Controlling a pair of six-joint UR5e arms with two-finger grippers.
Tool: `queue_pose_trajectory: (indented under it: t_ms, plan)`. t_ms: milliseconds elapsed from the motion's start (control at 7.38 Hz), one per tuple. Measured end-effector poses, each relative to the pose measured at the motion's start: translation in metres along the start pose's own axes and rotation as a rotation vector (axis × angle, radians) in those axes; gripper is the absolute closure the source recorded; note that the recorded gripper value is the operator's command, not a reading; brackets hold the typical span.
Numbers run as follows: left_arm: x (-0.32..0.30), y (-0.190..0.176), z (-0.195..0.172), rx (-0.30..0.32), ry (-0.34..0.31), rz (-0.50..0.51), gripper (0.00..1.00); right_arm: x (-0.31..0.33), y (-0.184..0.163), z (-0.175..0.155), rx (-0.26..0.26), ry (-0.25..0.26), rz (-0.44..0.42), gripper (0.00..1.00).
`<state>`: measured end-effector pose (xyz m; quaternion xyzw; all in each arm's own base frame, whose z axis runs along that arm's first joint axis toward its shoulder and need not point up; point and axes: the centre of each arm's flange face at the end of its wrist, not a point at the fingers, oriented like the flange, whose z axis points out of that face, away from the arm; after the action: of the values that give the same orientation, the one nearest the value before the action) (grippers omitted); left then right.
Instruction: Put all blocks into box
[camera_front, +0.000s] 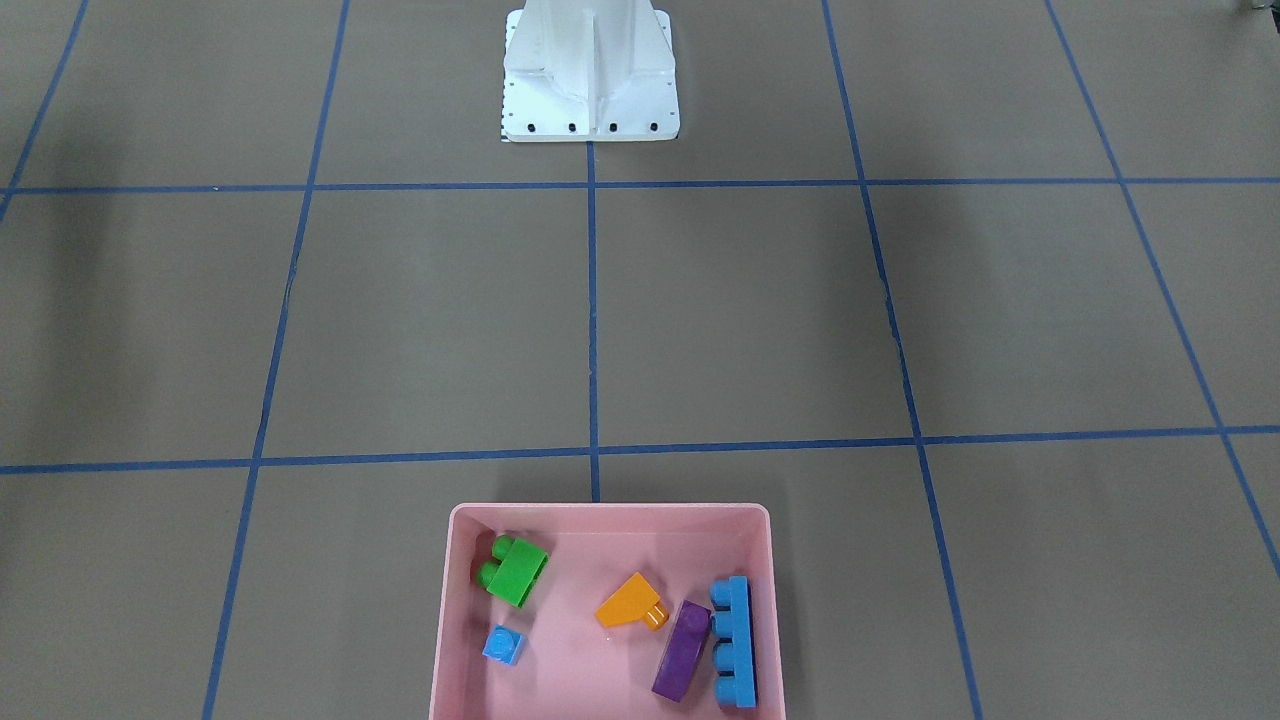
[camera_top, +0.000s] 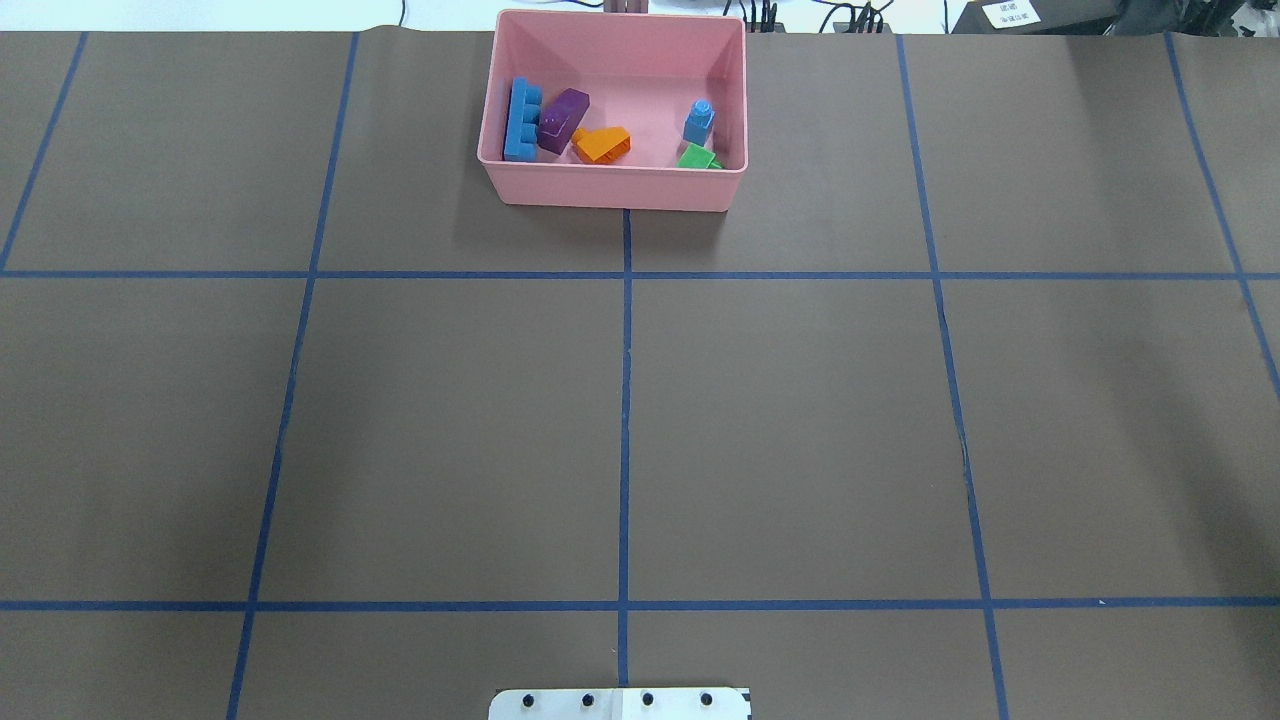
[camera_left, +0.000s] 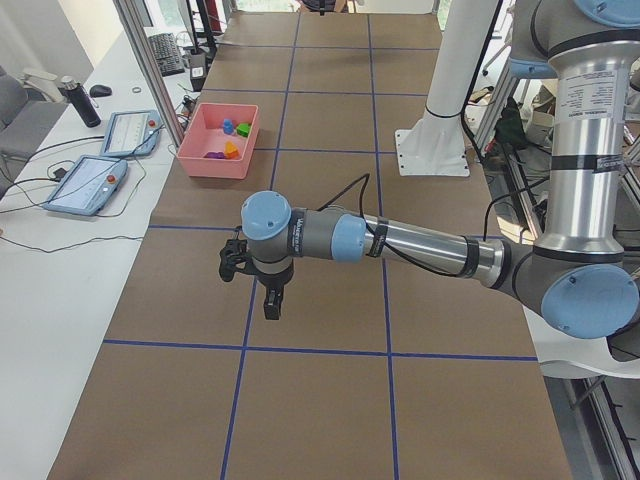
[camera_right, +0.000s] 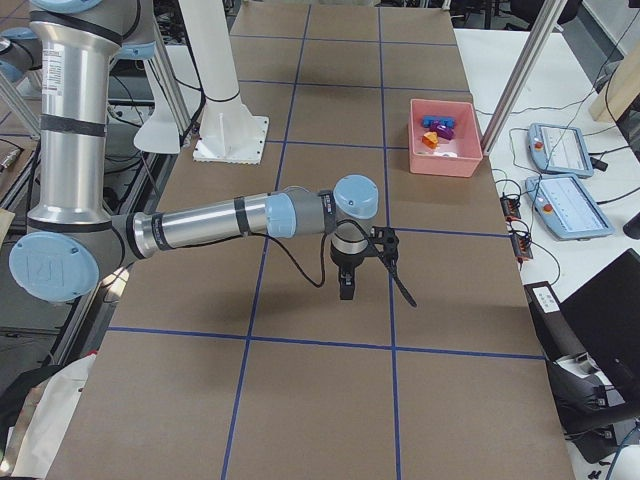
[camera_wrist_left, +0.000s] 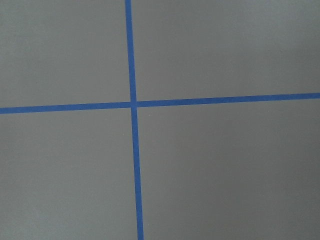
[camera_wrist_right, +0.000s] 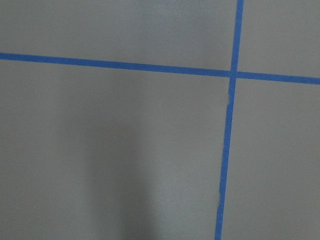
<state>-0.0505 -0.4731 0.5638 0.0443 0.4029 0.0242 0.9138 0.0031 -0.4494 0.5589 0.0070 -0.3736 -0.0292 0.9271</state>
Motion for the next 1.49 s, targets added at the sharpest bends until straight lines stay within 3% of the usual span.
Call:
queue_pose_trajectory:
  t_ms: [406, 1490]
  plan:
    - [0.0, 0.013, -0.001, 0.0, -0.004, 0.078, 0.0, 0.007, 0.002, -0.009, 0.019, -0.014, 0.014, 0.0]
    - [0.008, 0.01, -0.006, 0.013, -0.003, 0.094, 0.0, 0.008, 0.01, -0.013, 0.026, -0.014, 0.02, 0.0]
